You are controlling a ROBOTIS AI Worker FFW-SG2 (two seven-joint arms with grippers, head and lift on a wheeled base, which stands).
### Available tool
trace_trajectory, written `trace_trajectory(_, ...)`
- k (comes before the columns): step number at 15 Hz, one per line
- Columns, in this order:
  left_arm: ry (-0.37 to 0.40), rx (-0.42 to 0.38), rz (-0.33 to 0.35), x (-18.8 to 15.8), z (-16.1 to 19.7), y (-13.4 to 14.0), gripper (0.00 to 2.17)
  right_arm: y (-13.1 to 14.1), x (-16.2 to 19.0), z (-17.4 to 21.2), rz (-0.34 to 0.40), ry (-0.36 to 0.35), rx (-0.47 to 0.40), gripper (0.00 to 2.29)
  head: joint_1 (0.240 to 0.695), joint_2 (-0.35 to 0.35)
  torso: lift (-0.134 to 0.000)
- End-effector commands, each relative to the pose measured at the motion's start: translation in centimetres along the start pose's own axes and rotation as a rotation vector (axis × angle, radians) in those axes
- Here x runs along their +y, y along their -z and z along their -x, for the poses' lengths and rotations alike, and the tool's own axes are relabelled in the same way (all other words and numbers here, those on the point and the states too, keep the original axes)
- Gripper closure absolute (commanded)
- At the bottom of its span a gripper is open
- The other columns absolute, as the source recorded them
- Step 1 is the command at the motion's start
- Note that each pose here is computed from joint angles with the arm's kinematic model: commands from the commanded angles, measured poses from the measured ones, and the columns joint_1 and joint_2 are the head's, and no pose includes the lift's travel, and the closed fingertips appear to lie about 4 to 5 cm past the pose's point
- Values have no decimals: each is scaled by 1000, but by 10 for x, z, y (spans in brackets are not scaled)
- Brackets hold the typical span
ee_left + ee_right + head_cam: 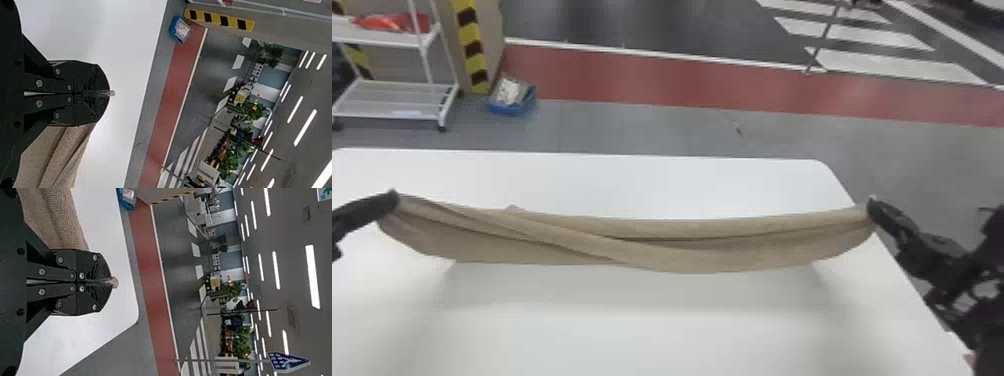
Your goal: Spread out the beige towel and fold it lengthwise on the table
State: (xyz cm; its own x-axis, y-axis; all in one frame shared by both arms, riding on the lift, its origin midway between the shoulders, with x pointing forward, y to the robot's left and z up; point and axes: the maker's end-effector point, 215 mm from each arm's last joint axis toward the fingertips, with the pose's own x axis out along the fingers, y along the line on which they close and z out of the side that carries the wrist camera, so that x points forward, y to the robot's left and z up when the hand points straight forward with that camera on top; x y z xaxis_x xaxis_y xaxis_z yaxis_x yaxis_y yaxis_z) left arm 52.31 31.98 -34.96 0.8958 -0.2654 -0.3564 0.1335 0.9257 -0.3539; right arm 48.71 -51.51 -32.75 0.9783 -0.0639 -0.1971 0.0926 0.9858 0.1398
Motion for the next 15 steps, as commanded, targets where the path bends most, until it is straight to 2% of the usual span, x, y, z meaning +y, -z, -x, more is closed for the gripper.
trace_trajectory(1,2,-1,-1,-2,1,-1,1359,-39,8,-16,26,-11,-76,1777,695,-212,-124)
trace_trajectory(3,-1,-1,-2,0,1,-1,1359,-75,9,-29,35,-18,-195,1777,695,-208,-124)
trace_trajectory(5,-11,1,11,7,2,1,1359,-93,15,-54,15,-27,-240,1777,695,-208,-124)
trace_trajectory(8,-24,-9,15,16,5,-4,1359,-101,21,-81,0,-24,-245,1777,677,-191,-124)
trace_trajectory(10,-28,-13,18,19,6,-6,1359,-105,14,-79,-8,-8,-260,1777,666,-181,-124)
trace_trajectory(12,-20,-22,17,15,8,-11,1359,-114,16,-64,-35,-24,-265,1777,659,-177,-124)
trace_trajectory(15,4,-27,29,10,9,-12,1359,-92,10,-24,-85,-25,-187,1777,656,-183,-124)
